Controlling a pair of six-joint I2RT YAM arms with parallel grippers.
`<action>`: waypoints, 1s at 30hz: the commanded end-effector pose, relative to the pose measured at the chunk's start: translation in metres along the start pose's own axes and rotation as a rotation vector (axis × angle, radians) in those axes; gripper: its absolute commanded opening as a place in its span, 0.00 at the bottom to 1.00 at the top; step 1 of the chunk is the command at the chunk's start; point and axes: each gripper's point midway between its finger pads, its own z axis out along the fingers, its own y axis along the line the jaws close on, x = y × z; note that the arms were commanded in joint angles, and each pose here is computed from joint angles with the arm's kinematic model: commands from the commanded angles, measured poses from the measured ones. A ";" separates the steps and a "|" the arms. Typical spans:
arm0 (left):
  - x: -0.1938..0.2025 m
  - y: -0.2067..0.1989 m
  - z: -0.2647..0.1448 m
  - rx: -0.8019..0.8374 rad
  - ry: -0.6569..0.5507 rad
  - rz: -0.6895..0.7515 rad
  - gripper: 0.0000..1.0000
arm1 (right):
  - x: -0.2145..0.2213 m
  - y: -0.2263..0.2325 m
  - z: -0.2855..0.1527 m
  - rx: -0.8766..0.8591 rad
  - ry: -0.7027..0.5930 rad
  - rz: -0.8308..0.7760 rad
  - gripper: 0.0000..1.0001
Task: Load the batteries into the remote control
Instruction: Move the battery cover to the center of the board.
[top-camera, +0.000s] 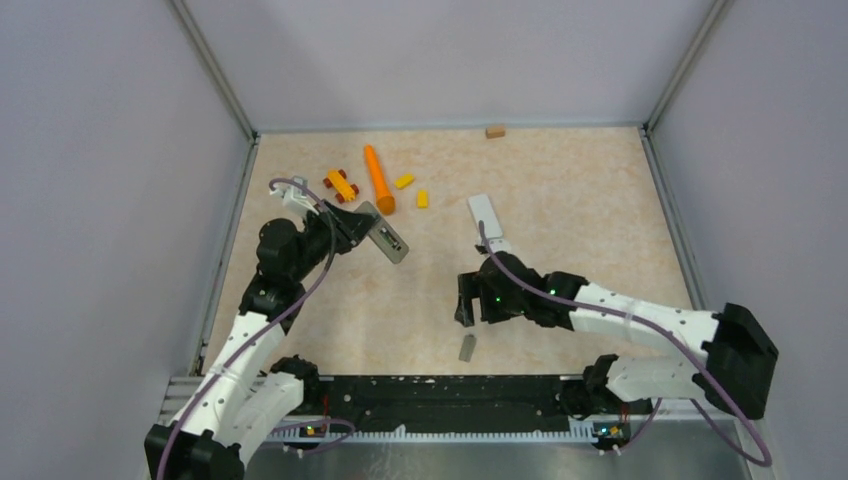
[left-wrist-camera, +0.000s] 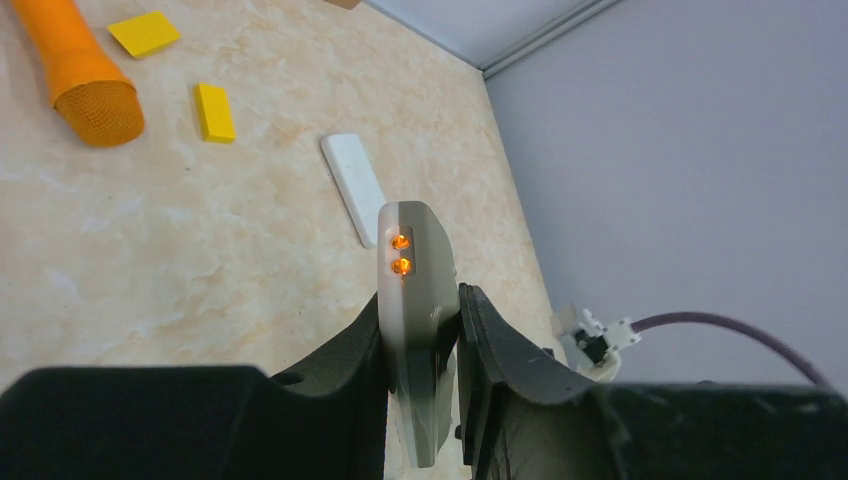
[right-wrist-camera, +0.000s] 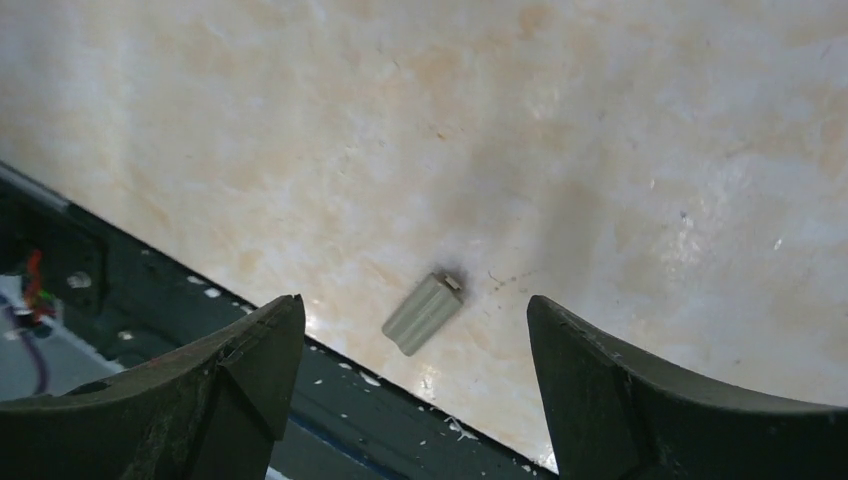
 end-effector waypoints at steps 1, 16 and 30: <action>-0.008 0.004 -0.004 -0.022 -0.045 0.032 0.00 | 0.029 -0.023 0.020 0.221 0.040 0.024 0.84; -0.009 0.004 -0.024 -0.043 -0.087 0.074 0.00 | 0.084 -0.007 0.051 0.361 0.233 0.248 0.74; -0.004 -0.001 -0.048 -0.042 -0.100 0.091 0.00 | 0.102 -0.026 0.053 0.591 0.204 0.435 0.44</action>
